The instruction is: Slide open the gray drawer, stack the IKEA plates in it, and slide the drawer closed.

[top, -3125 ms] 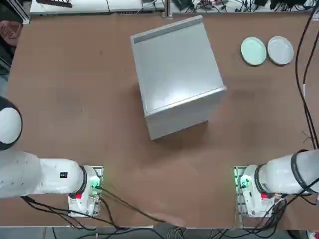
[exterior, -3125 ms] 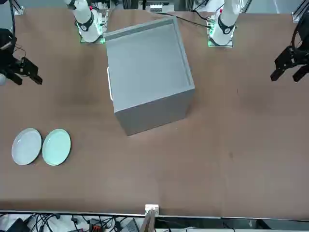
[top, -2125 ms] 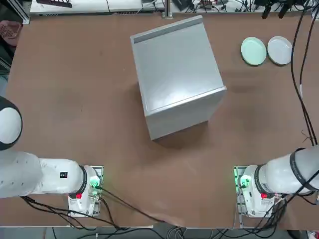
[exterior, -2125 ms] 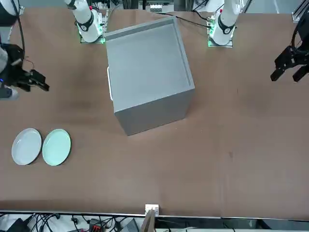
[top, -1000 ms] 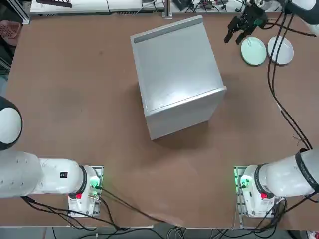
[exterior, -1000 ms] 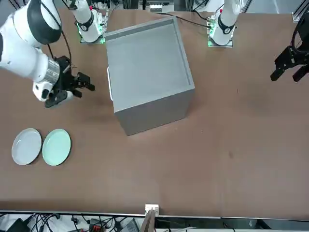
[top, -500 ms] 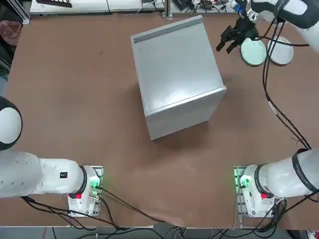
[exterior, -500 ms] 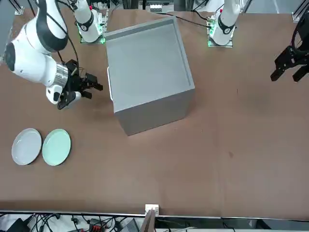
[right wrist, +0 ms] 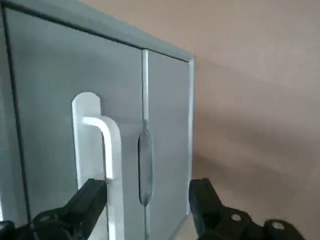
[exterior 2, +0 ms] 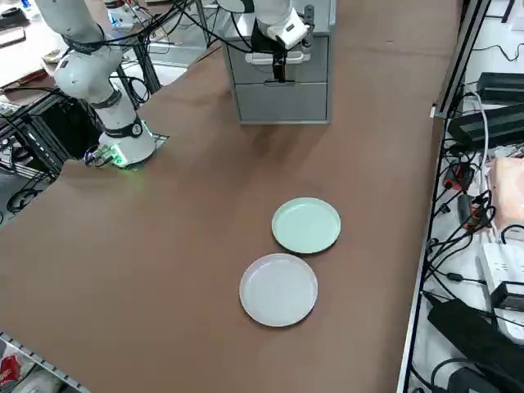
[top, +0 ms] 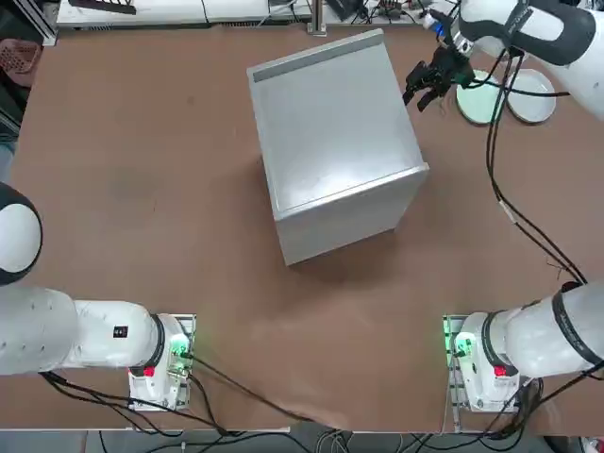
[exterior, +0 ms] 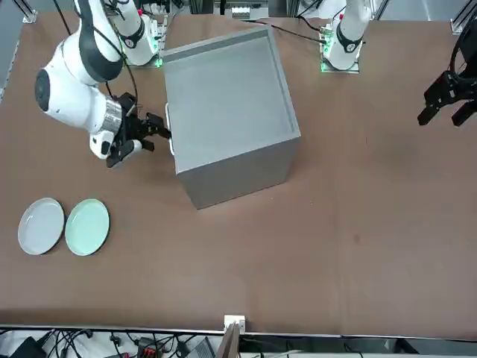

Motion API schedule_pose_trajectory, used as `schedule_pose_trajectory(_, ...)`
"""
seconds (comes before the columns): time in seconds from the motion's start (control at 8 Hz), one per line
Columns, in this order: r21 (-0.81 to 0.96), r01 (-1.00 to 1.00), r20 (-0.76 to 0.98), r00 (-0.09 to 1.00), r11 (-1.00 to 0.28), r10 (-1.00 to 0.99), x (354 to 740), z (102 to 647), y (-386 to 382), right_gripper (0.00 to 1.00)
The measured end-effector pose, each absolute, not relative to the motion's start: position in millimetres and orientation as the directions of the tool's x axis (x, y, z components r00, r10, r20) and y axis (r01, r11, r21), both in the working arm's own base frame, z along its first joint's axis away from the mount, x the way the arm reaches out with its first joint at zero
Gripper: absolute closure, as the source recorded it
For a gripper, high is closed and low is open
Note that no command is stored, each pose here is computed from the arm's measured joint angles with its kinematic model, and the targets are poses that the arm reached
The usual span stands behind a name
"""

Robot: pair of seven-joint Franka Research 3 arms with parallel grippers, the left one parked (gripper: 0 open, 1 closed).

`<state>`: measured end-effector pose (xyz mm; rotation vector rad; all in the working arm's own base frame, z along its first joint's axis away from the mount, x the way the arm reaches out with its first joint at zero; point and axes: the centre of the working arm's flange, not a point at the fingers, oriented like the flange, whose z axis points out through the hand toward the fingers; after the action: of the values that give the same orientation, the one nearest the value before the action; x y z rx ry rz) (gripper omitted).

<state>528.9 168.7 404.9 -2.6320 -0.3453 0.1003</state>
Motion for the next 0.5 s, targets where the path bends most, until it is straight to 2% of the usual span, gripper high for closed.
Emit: schedule_pose_trajectory(0.5, -0.465, 0.244, 0.004, 0.962, -0.851, 0.273, 527, 401, 183, 0.0)
